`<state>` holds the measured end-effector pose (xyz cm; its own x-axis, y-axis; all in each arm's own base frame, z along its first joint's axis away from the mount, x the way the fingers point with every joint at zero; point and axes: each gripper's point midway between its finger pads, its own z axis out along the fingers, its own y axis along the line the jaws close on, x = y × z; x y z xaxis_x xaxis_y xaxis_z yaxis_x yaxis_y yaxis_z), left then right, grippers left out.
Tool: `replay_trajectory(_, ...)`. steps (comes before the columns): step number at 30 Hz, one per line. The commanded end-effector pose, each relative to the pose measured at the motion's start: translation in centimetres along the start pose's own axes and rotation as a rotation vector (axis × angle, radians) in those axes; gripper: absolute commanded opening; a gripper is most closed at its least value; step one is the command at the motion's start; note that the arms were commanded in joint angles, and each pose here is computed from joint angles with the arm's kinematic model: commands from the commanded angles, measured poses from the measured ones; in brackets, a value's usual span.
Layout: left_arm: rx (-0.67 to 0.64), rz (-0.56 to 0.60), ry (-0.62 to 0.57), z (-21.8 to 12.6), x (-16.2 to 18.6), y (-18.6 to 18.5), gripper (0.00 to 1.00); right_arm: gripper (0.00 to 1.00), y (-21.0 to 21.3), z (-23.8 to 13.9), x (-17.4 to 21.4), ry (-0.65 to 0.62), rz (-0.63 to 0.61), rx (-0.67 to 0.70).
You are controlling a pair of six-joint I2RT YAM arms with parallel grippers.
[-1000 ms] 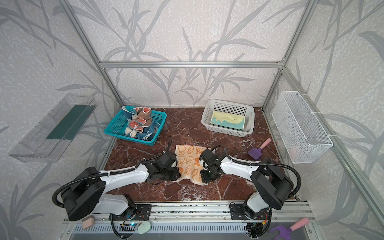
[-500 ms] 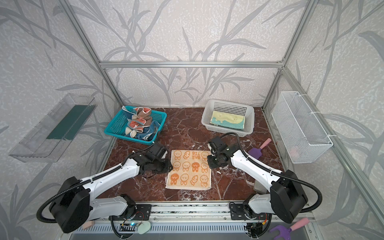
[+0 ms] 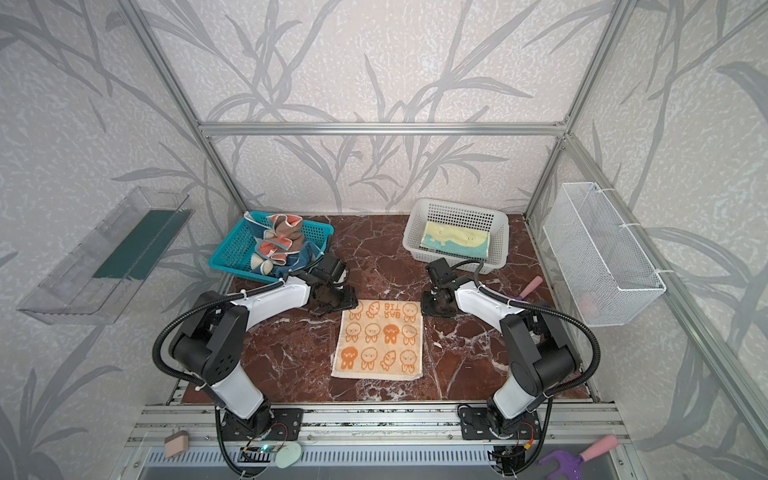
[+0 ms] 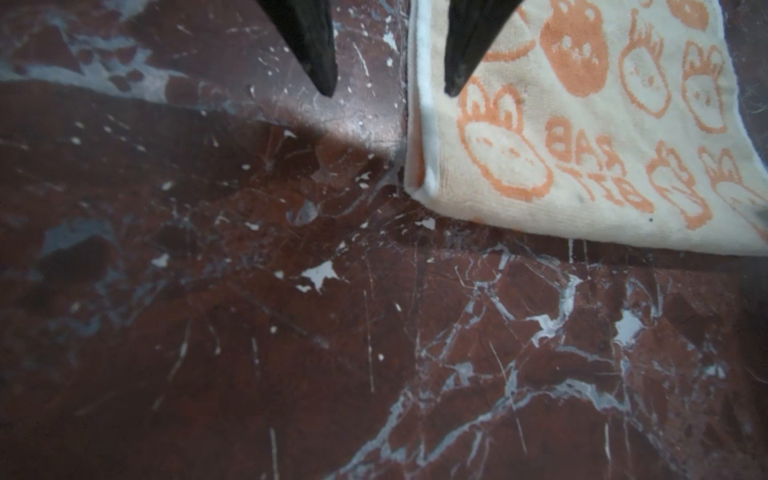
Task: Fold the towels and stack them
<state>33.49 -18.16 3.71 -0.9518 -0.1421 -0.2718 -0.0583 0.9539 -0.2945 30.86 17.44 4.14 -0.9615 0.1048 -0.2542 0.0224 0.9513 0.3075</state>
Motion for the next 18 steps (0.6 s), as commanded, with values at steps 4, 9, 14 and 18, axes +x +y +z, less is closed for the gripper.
replay_trajectory(4, 0.035, -0.036, -0.026, 1.2, -1.8, 0.6, 0.65, 0.50, 1.0, 1.4, -1.2, 0.004, 0.015, -0.035)
replay_trajectory(9, 0.085, -0.038, 0.003, 1.7, -1.5, 0.0, 0.52, 0.45, 0.6, 2.8, -1.3, 0.022, 0.015, -0.013)
replay_trajectory(14, 0.111, -0.036, 0.038, 2.1, -0.9, -0.2, 0.38, 0.37, 0.8, 3.4, -1.6, 0.020, 0.006, -0.017)
replay_trajectory(18, 0.119, -0.023, 0.044, 1.8, -0.7, -0.3, 0.26, 0.27, 1.5, 3.7, -1.7, 0.020, 0.007, -0.057)
